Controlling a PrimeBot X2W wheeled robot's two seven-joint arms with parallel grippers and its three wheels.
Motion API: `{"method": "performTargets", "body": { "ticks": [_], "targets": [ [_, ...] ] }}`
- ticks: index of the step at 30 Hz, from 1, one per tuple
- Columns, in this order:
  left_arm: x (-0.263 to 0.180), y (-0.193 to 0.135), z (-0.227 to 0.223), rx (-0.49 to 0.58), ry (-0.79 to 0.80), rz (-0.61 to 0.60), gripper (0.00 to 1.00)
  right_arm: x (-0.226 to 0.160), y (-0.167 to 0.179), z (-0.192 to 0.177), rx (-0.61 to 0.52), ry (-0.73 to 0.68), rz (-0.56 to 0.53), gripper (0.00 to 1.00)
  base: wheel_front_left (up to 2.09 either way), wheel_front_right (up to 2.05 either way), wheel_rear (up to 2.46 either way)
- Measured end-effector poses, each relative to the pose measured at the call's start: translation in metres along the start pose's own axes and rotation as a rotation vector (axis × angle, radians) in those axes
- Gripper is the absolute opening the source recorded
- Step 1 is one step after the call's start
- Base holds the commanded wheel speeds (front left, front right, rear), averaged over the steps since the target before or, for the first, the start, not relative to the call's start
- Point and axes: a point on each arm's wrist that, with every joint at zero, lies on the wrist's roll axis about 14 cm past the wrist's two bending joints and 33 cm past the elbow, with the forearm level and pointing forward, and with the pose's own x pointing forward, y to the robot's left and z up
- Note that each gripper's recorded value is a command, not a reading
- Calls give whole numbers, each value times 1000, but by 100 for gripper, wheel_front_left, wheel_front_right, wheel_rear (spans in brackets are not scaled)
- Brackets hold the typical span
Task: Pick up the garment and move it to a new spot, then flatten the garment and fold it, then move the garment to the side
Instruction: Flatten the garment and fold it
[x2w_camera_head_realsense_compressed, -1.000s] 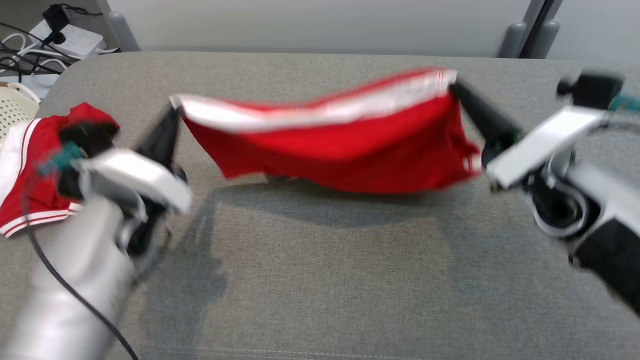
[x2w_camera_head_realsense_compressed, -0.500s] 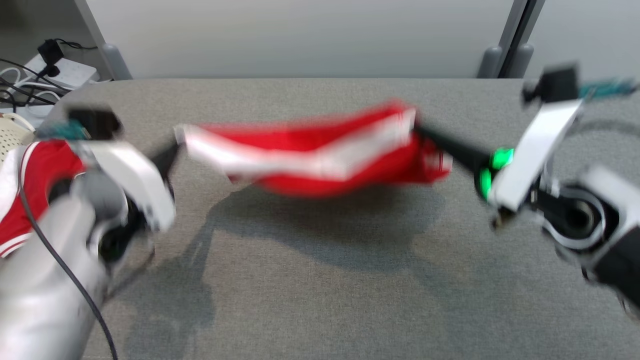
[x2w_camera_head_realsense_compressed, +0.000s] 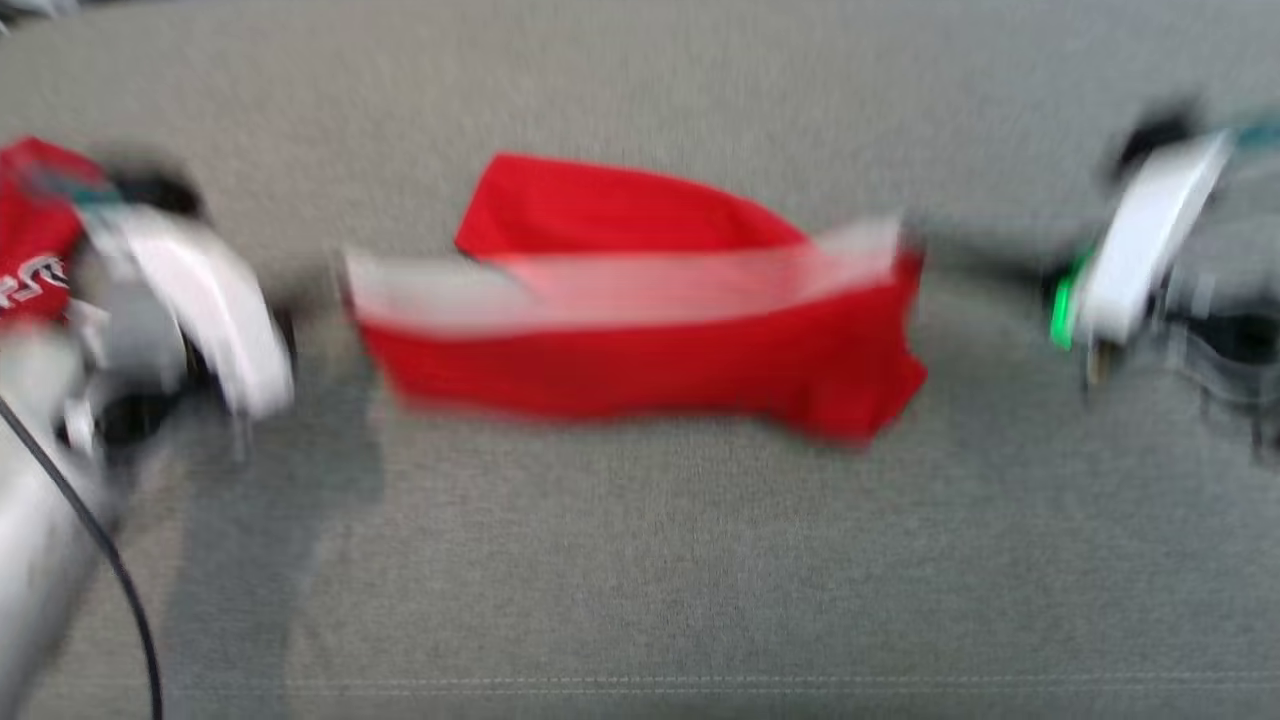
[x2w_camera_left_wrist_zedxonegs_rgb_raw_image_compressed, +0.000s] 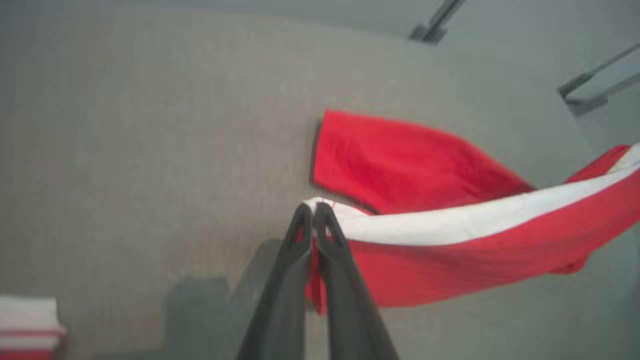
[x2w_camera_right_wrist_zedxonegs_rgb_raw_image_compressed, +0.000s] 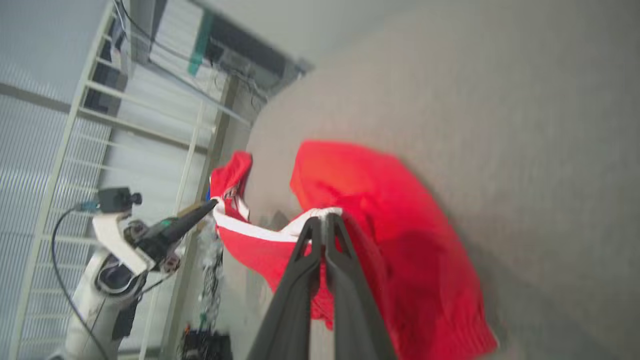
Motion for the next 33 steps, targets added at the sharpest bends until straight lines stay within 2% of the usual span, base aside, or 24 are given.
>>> {"method": "performTargets", "body": {
  "ticks": [2, 4, 5, 6, 8, 11, 16, 18, 23, 27, 33],
  "targets": [
    [-3, -16, 119, 151, -447, 14, 0, 7, 21, 106, -65, -359, 32, 0, 0, 0, 0],
    [-25, -46, 210, 253, -771, -31, 0, -6, 65, 188, -91, -608, 145, 0, 0, 0, 0],
    [-25, -46, 210, 253, -771, -31, 0, -6, 65, 188, -91, -608, 145, 0, 0, 0, 0],
    [-30, -56, 234, 285, -856, -50, 0, -10, 79, 209, -108, -657, 180, 0, 0, 0, 0],
    [-23, -58, 251, 303, -916, -62, 0, -8, 79, 223, -119, -674, 191, 0, 0, 0, 0],
    [10, -39, 231, 270, -848, -32, 0, 11, 49, 201, -77, -592, 142, 0, 0, 0, 0],
    [39, -19, 192, 230, -782, 2, 0, 21, 8, 160, 8, -498, 76, 0, 0, 0, 0],
    [59, -4, 146, 184, -691, 23, 0, 27, -23, 124, 86, -432, 24, 0, 0, 0, 0],
    [81, 14, 19, -33, -513, 48, 0, 24, -82, 33, 268, -306, -92, 0, 0, 0, 0],
    [68, 19, -33, -119, -463, 72, 0, 11, -88, -2, 334, -298, -107, 0, 0, 0, 0],
    [40, 13, -42, -155, -505, 74, 0, -7, -74, -20, 347, -342, -84, 0, 0, 0, 0]
  ]
}}
